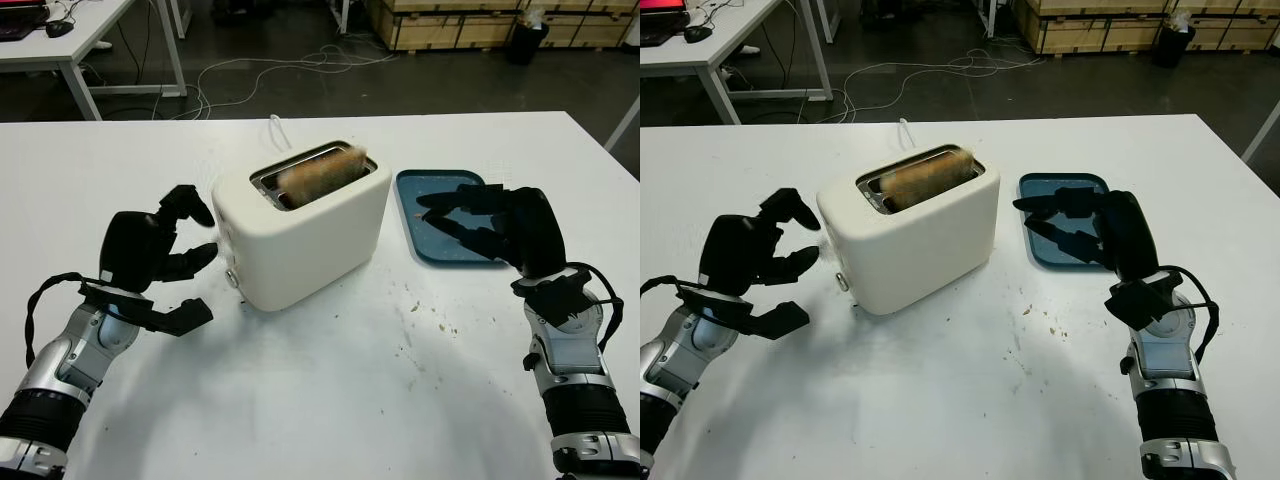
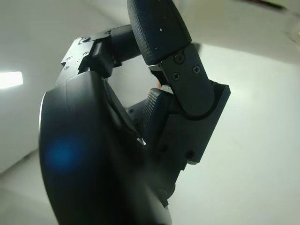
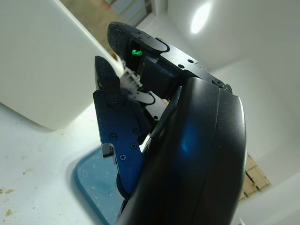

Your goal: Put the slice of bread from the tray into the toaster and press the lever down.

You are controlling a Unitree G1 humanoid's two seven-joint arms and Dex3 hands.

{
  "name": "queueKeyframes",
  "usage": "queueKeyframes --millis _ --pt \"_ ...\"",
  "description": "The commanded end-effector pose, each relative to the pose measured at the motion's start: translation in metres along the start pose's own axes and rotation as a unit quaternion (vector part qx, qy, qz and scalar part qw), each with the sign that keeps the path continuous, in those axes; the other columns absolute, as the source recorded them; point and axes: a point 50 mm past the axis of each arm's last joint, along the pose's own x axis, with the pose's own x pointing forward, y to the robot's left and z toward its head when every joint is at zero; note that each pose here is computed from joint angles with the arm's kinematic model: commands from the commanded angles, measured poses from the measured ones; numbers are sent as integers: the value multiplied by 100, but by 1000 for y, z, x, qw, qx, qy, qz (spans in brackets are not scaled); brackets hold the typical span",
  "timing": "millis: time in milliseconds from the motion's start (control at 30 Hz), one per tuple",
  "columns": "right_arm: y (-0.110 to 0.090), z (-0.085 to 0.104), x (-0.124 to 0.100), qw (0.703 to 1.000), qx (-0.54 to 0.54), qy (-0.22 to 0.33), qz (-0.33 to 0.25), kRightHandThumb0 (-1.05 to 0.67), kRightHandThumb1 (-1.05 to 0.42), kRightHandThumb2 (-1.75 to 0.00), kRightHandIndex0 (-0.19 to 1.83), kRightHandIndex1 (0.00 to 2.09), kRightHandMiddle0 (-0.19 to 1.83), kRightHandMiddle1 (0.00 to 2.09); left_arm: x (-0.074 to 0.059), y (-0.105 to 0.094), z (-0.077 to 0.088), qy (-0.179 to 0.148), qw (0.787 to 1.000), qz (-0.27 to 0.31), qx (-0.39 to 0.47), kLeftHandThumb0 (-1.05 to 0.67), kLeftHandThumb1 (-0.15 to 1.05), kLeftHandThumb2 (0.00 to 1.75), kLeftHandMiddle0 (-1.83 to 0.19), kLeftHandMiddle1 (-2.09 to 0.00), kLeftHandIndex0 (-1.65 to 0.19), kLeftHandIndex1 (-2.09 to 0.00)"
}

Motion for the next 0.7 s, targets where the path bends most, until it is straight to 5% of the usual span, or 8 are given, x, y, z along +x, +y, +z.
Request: queueKeyframes --millis 0,100,233,433,667 --pt "1 3 4 1000 5 -11 -3 -11 -92 -4 80 96 111 0 8 15 0 -26 999 28 -19 -99 92 88 -150 -175 0 -170" --pt "1 2 4 1000 -2 -8 -2 -13 -92 -4 80 96 111 0 10 27 0 -40 997 15 -61 -100 92 79 -129 -175 -2 -163" --pt "0 3 4 1000 -23 -2 -3 -23 -92 -4 80 94 112 1 14 51 -1 -47 993 -80 -71 -104 92 68 -114 -175 -20 -151" --pt "-2 3 4 999 -40 -1 -7 -21 -92 -3 83 91 114 2 24 85 12 -61 974 -215 -22 -105 92 71 -146 -175 -9 -152" --pt "-3 3 2 999 -50 1 -13 -21 -92 -2 84 91 114 2 35 90 24 -96 945 -313 8 -105 92 75 -151 -175 -2 -160"
